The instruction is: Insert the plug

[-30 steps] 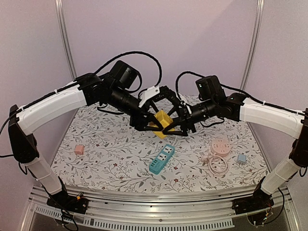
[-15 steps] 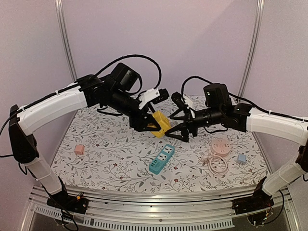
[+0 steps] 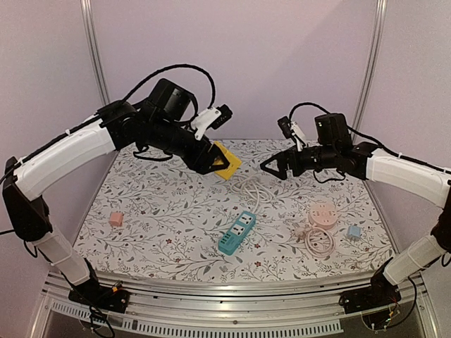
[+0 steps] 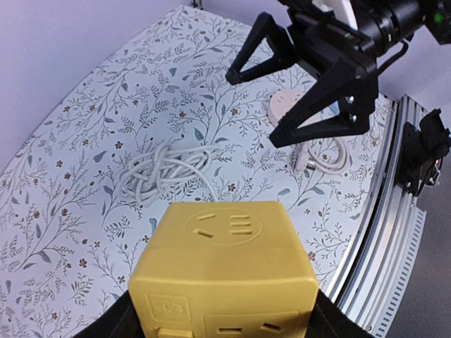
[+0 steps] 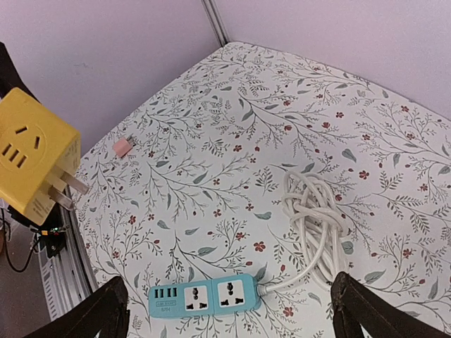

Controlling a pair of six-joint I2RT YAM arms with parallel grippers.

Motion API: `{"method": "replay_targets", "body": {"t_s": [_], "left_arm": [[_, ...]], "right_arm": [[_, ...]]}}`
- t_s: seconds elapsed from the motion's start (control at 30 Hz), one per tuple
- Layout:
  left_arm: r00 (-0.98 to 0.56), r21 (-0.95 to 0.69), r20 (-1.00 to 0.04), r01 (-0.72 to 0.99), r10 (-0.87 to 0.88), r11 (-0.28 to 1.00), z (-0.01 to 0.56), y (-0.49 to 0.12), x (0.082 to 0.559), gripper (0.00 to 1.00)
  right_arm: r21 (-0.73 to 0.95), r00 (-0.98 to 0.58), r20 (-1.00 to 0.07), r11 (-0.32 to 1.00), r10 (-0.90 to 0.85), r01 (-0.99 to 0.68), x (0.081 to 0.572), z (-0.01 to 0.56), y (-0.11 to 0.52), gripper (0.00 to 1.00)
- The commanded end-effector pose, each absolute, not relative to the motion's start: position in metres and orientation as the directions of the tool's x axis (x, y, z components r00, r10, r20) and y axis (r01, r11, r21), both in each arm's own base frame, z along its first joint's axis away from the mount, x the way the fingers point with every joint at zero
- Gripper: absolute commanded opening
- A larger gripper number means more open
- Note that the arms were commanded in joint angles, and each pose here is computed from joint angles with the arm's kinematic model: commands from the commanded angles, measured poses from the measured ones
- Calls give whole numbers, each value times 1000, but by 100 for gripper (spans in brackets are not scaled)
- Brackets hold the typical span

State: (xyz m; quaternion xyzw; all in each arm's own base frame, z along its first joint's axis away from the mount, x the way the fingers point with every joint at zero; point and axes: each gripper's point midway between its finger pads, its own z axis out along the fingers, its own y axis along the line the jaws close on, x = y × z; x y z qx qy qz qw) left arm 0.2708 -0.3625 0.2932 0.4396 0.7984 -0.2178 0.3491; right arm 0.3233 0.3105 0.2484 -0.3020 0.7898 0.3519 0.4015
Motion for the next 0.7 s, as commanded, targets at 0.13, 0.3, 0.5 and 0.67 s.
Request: {"method": "replay_targets", "body": {"t_s": [0.13,0.3,0.5,0.67], "left_arm": [[-661,-259,-636,670,399,696,289,-354,283,0],[-748,-322,-523,618,409,718,272,-353,268,0],[-774,-344,-481,598,411,724,268,-351,259,0],[-757,-347,-443,638,480,687,256,-366,251,0]], "right_arm": [[500,-711,-701,677,-51,-540,326,235,273,99],[567,-783,-622,693,5,-446,326,227,255,99],[541,-763,-643,669,-62,-510,315,222,254,99],[535,-781,-619,681,-86,-499,303,216,247,99]]}}
